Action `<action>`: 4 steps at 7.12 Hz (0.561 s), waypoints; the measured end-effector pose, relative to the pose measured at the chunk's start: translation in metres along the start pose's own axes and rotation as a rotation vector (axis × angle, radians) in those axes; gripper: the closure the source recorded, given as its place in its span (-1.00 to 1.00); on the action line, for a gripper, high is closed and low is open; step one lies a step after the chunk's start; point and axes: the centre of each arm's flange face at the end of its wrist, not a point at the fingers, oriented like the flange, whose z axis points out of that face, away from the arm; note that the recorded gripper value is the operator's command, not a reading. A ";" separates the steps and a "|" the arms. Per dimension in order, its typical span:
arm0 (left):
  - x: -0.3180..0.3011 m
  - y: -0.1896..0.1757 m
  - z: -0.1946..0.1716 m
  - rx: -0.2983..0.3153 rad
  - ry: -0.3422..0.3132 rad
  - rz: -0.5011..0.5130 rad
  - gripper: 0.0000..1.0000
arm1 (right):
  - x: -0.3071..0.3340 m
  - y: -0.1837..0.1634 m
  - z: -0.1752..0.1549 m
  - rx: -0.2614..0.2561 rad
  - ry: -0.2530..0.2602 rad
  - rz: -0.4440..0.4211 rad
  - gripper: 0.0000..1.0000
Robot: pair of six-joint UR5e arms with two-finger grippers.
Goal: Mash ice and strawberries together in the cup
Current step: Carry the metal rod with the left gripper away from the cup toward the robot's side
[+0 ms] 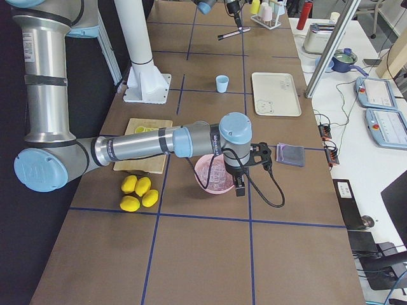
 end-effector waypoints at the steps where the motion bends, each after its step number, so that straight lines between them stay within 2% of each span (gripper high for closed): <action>1: -0.037 0.010 -0.001 -0.071 -0.036 -0.038 1.00 | -0.001 0.000 -0.002 0.003 0.002 -0.003 -0.99; 3: -0.098 0.031 0.003 -0.168 -0.105 -0.073 1.00 | -0.004 0.001 -0.004 0.008 0.005 -0.005 -0.99; 4: -0.129 0.041 0.009 -0.210 -0.140 -0.034 1.00 | -0.004 0.001 -0.005 0.009 0.007 -0.004 -0.99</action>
